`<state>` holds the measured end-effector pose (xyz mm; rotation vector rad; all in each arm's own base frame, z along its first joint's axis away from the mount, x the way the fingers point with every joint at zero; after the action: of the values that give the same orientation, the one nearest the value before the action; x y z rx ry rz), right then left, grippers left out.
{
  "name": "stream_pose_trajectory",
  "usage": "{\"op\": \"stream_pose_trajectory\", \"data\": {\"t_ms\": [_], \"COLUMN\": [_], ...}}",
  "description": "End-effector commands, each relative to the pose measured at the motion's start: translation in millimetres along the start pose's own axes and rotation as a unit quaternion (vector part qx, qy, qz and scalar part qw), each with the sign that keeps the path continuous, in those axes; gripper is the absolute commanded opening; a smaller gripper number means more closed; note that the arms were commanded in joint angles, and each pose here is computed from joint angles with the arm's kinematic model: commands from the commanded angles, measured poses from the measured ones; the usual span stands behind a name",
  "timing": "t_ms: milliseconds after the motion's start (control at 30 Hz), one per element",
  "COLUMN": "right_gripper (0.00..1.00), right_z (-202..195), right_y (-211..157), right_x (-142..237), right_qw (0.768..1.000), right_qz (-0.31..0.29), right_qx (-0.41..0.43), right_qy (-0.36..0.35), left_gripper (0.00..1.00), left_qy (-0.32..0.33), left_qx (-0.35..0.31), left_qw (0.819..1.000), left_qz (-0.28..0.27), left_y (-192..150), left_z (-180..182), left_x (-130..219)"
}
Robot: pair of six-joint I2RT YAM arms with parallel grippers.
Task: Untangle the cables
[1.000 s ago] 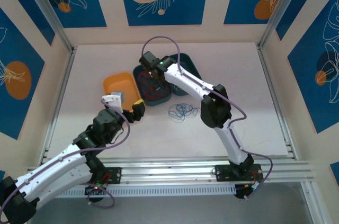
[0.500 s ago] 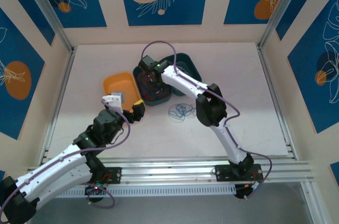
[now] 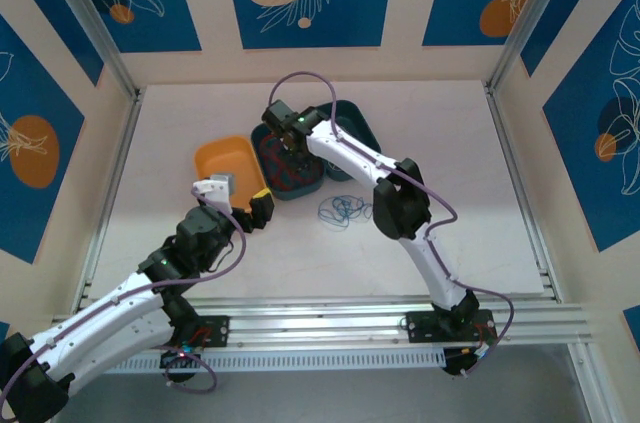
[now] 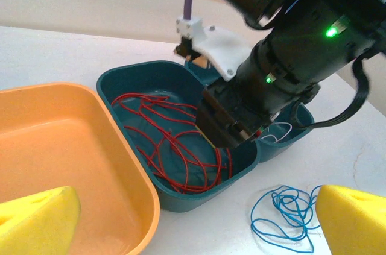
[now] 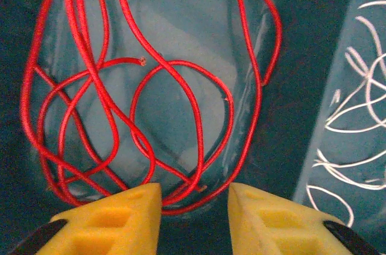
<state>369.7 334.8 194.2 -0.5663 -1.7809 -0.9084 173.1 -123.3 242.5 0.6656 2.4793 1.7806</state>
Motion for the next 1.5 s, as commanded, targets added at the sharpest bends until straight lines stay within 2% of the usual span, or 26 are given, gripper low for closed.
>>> {"op": "stream_pose_trajectory", "data": {"t_ms": [0,267,500,667,800,1000,1233,1467], "right_gripper": [0.38,0.48,0.59,0.67,0.66,0.59,0.48,0.45], "right_z": [-14.9,-42.5,-72.0,-87.2,-98.4,-96.5,-88.2,-72.9], "right_y": [4.1,-24.6,-82.7,-128.7,-159.8,-187.3,-197.2,-191.8], "right_x": [53.2,85.0,99.4,95.3,82.6,58.3,35.9,21.4], "right_qw": [0.997,0.987,0.969,0.947,0.93,0.912,0.91,0.919], "right_qz": [-0.057,-0.081,-0.076,-0.066,-0.04,-0.004,0.023,0.036], "right_qx": [-0.041,-0.133,-0.233,-0.306,-0.354,-0.393,-0.396,-0.374], "right_qy": [0.017,0.025,0.028,0.069,0.086,0.12,0.118,0.114], "left_gripper": [1.0,1.0,1.0,1.0,1.0,1.0,1.0,1.0], "left_qy": [0.008,0.008,0.001,-0.021,-0.051,-0.098,-0.111,-0.095], "left_qx": [0.008,0.007,-0.003,-0.014,-0.002,0.024,0.012,0.005], "left_qw": [1.0,1.0,1.0,0.999,0.995,0.986,0.975,0.971], "left_qz": [-0.004,-0.002,0.013,0.044,0.083,0.133,0.191,0.217], "left_y": [0.7,2.4,6.9,4.2,-7.5,-35.0,-68.1,-84.6], "left_z": [3.9,2.7,-5.4,-17.6,-31.5,-59.9,-90.9,-96.9], "left_x": [0.3,0.1,-7.9,-23.8,-42.9,-68.0,-86.5,-97.0]}}
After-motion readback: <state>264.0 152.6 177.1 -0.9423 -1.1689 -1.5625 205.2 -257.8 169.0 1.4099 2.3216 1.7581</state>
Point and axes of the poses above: each hand's point on the last joint's axis, 136 mm out from that joint toward the fingers, its own x axis back along the fingers, its own z axis along the line the jaws close on, y = z × x, the point moved 9 cm from there along x, back along the fingers, and after that the axes turned 4 degrees about x, right-handed, at the moved point
